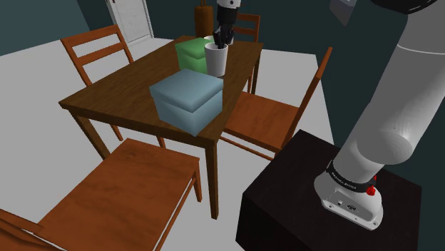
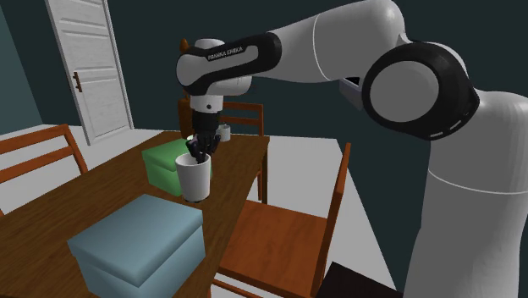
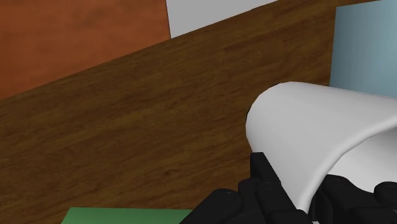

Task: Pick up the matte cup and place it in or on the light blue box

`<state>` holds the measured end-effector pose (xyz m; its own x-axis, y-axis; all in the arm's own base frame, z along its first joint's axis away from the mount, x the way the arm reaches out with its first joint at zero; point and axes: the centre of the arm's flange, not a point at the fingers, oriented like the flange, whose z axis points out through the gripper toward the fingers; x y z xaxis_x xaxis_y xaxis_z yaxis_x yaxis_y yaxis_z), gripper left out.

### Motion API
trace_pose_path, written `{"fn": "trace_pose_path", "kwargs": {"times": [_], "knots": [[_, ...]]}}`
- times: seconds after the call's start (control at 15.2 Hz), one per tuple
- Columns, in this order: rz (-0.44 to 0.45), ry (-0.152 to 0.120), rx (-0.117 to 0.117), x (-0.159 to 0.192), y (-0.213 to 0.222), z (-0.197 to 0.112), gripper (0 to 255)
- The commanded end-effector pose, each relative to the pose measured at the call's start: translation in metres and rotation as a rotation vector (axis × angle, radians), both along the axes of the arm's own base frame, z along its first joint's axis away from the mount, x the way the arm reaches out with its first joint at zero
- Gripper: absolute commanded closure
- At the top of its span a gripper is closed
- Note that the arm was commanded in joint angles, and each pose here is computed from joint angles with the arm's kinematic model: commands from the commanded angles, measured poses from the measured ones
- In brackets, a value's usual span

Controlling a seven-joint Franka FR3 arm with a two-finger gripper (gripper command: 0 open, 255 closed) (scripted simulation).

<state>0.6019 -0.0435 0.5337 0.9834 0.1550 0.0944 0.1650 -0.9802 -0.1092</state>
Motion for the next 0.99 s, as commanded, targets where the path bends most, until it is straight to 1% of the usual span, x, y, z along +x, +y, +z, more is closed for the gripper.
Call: {"fn": "trace_pose_path", "kwargs": {"times": [0.0,0.92], "knots": [[0.000,0.000,0.000,-0.001,0.001,0.012,255],[0.000,0.000,0.000,-0.001,0.001,0.086,255]]}}
